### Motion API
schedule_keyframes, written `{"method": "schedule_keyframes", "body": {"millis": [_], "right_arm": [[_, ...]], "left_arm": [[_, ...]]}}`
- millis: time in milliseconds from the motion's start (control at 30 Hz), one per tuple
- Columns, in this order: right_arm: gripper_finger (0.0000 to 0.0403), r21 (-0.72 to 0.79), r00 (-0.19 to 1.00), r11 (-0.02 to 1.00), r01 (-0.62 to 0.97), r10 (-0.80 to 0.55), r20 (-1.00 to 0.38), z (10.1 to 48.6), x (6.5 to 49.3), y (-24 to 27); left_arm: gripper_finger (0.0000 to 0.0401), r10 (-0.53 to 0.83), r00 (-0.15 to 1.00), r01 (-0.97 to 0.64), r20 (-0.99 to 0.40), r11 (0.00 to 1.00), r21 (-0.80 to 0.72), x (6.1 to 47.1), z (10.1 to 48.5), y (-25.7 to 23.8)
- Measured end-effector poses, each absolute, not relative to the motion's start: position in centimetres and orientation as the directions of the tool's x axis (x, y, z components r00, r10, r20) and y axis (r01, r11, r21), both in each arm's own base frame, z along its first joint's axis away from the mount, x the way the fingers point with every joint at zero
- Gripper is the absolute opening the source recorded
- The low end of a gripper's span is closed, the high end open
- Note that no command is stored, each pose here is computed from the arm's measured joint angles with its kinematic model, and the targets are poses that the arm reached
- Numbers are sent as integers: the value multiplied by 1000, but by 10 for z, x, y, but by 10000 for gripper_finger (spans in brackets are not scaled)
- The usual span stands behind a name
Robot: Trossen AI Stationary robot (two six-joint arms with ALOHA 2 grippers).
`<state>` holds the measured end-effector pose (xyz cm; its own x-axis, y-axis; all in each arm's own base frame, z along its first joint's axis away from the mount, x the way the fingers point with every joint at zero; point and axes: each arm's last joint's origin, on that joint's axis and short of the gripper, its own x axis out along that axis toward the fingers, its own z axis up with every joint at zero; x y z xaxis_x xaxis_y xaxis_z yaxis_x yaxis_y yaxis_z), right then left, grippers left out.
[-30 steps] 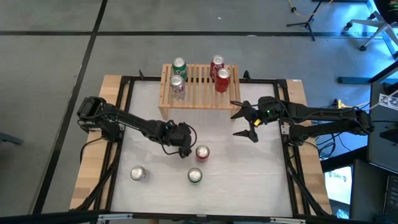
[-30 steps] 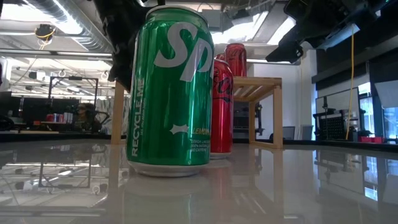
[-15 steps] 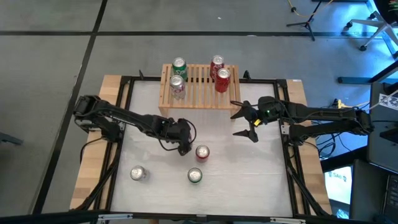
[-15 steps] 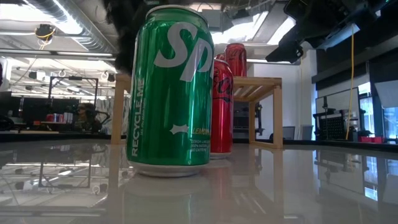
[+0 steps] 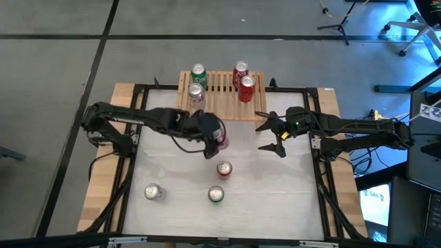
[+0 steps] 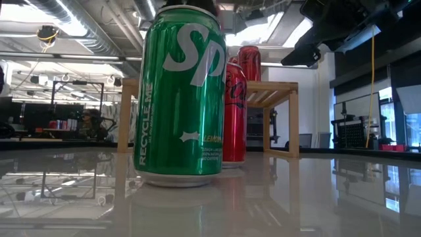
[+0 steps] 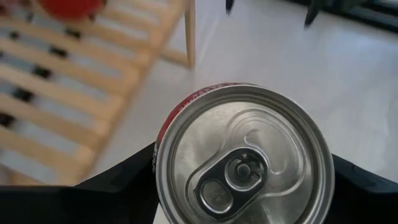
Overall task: Place canned beverage on shelf
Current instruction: Put the red/white soda can on the shelf
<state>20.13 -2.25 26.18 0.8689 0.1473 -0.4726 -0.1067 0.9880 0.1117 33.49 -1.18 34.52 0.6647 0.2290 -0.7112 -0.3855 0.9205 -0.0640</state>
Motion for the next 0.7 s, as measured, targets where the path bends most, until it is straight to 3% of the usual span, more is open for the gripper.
{"method": "schedule_keyframes", "body": {"millis": [233,700], "right_arm": [[379,112,869,988,-107,147,-473,262,201,-23],[379,112,869,988,-107,147,-473,262,201,-22]], "left_arm": [[286,284,713,-366,-641,931,5,334,381,15],[287,349,683,-417,-641,908,50,325,387,78]]}}
